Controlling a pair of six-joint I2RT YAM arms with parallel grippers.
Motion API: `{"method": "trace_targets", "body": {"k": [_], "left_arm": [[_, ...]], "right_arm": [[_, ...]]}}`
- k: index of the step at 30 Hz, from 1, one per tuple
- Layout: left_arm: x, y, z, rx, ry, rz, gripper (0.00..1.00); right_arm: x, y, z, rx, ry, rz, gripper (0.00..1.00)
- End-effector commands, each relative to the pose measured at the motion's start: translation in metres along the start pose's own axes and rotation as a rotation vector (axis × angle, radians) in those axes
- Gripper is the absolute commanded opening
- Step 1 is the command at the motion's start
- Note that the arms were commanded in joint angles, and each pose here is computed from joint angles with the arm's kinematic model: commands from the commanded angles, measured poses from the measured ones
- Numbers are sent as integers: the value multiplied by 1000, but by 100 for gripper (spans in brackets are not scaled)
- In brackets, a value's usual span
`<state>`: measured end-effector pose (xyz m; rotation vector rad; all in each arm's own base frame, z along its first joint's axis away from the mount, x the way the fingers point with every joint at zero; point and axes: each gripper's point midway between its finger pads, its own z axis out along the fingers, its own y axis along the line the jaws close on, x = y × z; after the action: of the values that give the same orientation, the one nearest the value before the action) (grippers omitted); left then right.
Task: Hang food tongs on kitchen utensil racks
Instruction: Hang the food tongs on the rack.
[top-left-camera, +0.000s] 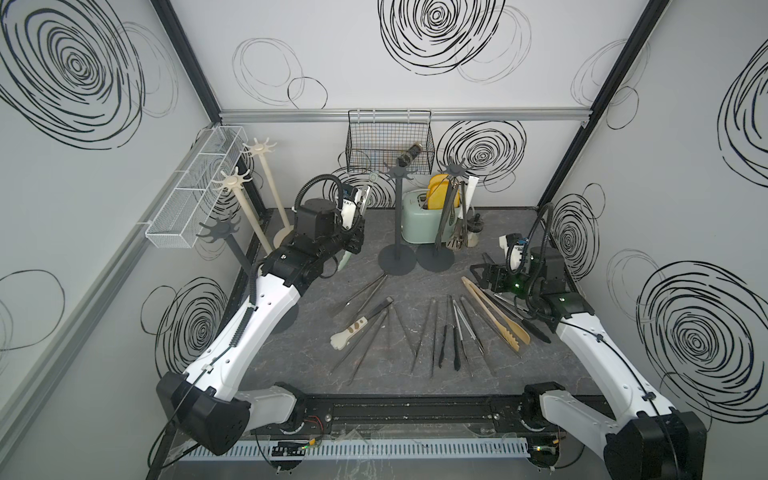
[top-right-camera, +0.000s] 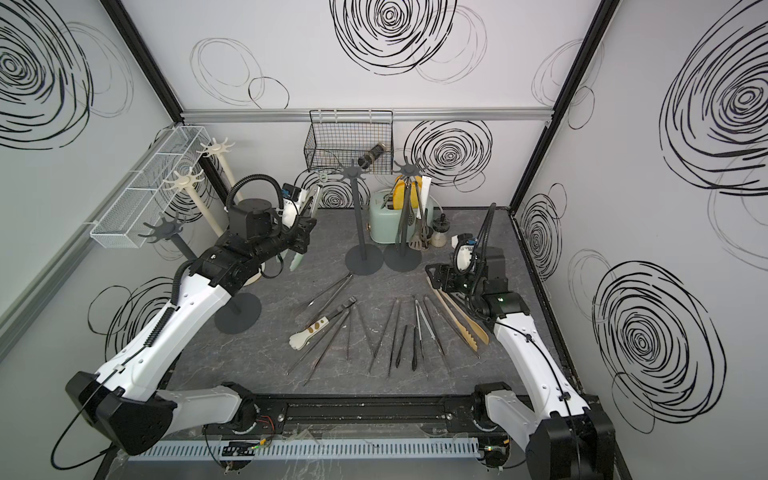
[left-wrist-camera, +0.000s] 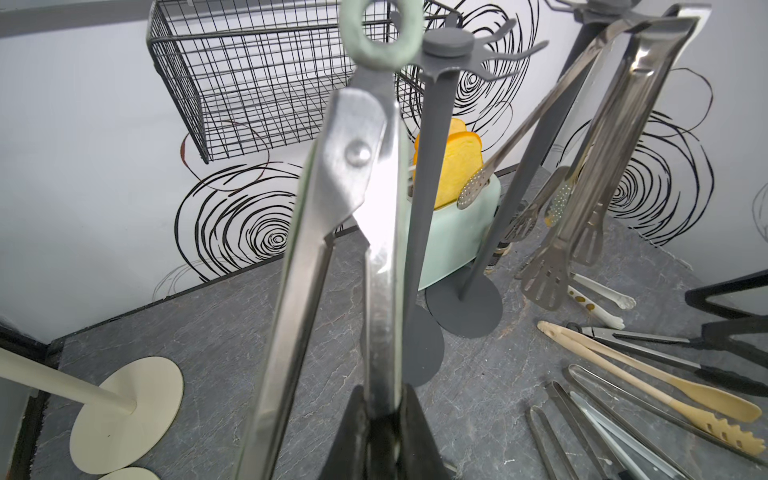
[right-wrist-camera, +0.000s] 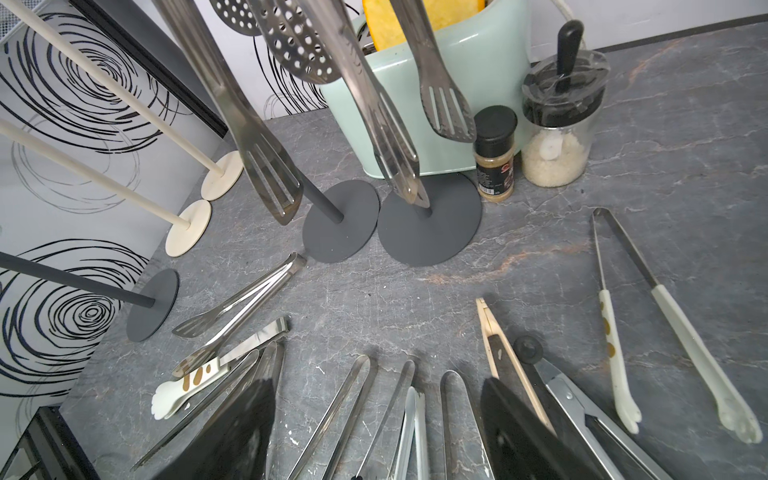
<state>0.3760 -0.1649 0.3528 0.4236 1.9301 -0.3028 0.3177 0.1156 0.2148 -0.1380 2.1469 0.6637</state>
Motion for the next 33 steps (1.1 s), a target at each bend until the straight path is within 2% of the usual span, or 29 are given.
{"method": "trace_targets", "body": {"k": [1, 7, 14, 20, 33], "left_arm": [[-17, -14, -2, 43, -69, 4, 0], [-19, -38, 3, 35, -73, 24, 0], [-20, -52, 8, -118, -122, 13, 0], [-20, -43, 14, -225, -135, -8, 0], [-15, -59, 34, -149, -102, -9, 0]], "right_arm": [[-8, 4, -4, -14, -10, -17, 80], [-8, 4, -4, -12, -12, -17, 80], [-8, 5, -2, -25, -10, -17, 80], [-7, 5, -3, -24, -12, -21, 80], [-5, 4, -2, -18, -11, -25, 80]]}}
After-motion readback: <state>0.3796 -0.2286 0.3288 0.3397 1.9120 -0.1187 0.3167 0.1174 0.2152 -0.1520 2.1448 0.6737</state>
